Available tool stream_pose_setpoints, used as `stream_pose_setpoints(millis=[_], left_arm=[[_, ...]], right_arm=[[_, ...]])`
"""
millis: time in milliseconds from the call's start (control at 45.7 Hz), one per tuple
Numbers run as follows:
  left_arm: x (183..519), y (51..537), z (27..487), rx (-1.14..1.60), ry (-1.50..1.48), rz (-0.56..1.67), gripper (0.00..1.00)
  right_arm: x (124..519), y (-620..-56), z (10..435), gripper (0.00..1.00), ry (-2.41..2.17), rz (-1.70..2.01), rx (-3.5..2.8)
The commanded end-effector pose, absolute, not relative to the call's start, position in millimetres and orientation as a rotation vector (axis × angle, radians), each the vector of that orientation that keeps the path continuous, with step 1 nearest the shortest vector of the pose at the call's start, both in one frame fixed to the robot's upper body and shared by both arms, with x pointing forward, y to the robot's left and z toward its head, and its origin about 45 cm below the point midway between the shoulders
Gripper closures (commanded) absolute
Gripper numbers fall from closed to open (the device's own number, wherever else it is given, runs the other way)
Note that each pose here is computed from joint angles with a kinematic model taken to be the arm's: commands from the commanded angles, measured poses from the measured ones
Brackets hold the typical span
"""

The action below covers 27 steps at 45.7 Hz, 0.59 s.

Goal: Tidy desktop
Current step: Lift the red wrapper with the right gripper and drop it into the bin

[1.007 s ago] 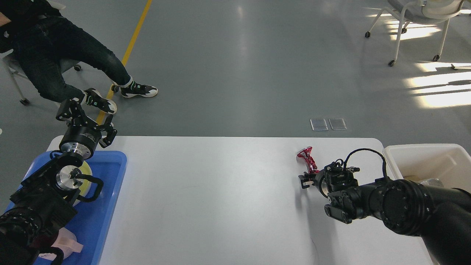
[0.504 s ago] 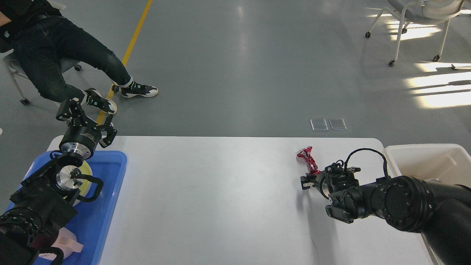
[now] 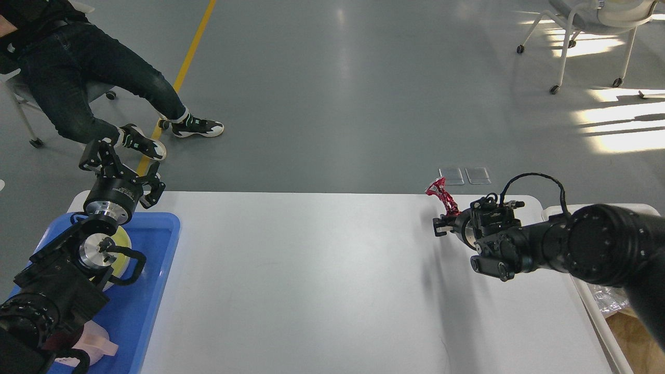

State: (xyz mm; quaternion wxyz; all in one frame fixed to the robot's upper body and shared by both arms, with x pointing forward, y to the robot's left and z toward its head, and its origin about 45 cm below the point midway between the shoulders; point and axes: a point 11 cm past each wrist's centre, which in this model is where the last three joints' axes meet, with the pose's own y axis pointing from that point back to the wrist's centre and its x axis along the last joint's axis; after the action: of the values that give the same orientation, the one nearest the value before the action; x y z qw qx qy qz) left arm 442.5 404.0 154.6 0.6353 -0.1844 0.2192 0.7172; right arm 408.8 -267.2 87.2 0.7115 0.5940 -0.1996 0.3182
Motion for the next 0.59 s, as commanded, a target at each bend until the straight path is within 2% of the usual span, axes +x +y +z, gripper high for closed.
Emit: stream_pose_setpoints(millis=[0,394,482,569], left_arm=[[442.5,404.0,154.6,-0.422,0.500,1.639,0.01],[442.5,403.9,154.5,-0.421,0.502,1.638,0.01],[442.5,404.0,154.6,-0.422,0.500,1.639,0.01],[442.5,403.9,154.5,-0.421,0.502,1.638,0.01]], right_arm=[[423.2,-274.0,131.8,0.66,-0.483,0.700,1.328],[446.3,-290.7,301.1,0.63,-0.712,0.729,1.386],[442.6,-293.5,326.5,0.63,-0.742,0.728,1.402],[442.0,-301.8,333.3,0.62,-0.764,0.720,1.395]])
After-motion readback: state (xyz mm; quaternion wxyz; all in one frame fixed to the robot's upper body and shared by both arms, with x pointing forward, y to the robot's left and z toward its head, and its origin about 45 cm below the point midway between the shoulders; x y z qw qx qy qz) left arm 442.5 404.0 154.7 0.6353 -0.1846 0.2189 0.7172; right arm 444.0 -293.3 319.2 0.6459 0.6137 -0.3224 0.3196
